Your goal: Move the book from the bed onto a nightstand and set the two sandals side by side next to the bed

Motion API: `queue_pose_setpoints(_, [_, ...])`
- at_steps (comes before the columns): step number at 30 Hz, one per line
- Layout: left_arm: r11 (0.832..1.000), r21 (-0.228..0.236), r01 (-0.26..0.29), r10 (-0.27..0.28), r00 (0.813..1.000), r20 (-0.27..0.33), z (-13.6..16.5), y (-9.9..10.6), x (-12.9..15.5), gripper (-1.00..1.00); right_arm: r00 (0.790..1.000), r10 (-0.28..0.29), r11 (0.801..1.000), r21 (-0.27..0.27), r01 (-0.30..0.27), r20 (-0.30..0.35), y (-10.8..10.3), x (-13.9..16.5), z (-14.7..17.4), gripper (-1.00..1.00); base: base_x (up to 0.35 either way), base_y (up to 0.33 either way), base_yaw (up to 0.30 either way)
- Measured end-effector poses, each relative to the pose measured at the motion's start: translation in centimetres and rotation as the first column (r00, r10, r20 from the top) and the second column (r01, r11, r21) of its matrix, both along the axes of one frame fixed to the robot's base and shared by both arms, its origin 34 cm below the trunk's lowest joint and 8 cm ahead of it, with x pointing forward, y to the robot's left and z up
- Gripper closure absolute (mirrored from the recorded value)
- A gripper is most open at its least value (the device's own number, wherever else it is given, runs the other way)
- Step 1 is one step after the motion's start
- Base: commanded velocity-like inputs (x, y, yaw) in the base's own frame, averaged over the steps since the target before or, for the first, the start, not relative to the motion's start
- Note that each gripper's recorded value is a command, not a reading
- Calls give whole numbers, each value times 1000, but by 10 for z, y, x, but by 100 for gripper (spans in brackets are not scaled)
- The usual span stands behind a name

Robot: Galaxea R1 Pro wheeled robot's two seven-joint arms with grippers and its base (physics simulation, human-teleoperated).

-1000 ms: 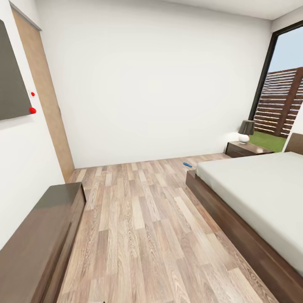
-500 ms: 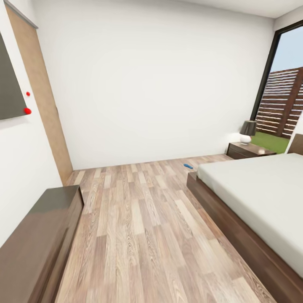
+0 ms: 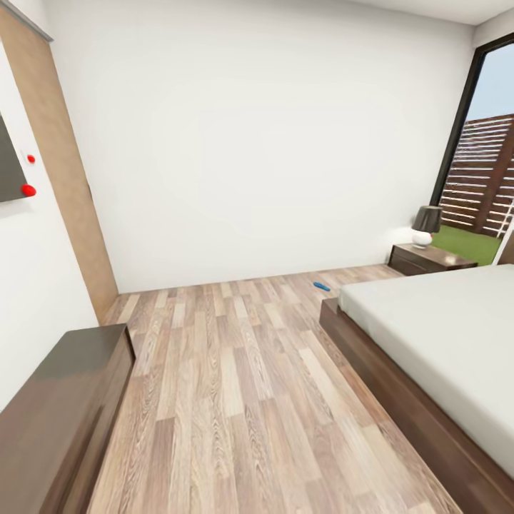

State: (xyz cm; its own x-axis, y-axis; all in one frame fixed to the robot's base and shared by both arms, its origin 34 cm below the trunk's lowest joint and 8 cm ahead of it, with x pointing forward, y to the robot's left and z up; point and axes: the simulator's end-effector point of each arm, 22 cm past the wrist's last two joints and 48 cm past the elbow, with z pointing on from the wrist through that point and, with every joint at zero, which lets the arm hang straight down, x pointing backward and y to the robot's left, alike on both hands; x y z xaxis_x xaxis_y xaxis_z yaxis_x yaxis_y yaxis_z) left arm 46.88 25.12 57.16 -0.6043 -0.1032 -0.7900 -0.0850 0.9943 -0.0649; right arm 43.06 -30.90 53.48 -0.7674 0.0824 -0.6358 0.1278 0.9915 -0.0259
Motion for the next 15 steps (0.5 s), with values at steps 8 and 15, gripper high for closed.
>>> queue_pose_setpoints(8, [1000, 0, 0, 0, 1000, 0, 0, 0, 0, -100, 999, -7, 1000, 5, 7, -42, 0, -17, -12, -100, 331, 0, 0])
queue_pose_setpoints(15, [1000, 0, 0, 0, 1000, 0, 0, 0, 0, -100, 999, -7, 1000, 6, 8, -45, 1, -18, -13, -100, 331, 0, 0])
